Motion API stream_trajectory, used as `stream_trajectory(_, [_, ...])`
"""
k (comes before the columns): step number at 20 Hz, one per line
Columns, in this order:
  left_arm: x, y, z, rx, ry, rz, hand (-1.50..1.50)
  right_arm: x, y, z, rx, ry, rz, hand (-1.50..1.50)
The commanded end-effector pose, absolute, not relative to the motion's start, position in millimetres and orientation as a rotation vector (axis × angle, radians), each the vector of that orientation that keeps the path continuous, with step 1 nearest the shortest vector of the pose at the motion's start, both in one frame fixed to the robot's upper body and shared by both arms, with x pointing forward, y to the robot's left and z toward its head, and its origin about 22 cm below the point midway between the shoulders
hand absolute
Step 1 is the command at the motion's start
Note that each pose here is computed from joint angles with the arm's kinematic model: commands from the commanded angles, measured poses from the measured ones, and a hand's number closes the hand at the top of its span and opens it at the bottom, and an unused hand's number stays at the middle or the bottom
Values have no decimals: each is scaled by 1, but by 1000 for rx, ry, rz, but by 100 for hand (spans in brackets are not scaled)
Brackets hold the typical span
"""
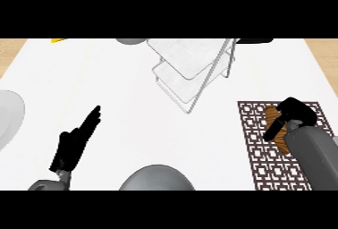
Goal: Pick the croissant from the placemat and place it in the tiered shelf
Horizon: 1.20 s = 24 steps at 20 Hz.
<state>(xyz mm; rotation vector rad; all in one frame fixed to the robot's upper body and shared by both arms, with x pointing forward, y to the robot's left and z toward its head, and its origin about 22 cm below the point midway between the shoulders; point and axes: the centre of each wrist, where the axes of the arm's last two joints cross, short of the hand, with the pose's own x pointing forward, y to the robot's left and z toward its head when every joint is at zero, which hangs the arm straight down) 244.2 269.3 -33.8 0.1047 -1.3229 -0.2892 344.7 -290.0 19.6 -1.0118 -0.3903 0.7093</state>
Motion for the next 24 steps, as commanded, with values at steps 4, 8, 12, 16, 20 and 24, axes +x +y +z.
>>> stream_trajectory(4, [232,277,-29,115,-1325,-305,0,352,-273,-13,-1046,-443,722,150])
stream_trajectory(8, [246,267,-34,107,-1318,-276,0,331,-306,-1,-1140,-446,715,150])
stream_trajectory(12, [249,268,-42,105,-1303,-264,0,345,-259,38,-1188,-478,659,150])
stream_trajectory(16, [241,264,-42,113,-1316,-298,0,347,-258,58,-950,-907,1152,150])
stream_trajectory(20, [247,268,-28,111,-1320,-288,0,345,-264,91,-754,-1236,1375,150])
stream_trajectory(24, [238,283,-40,106,-1307,-254,0,343,-317,148,-789,-1419,1361,150])
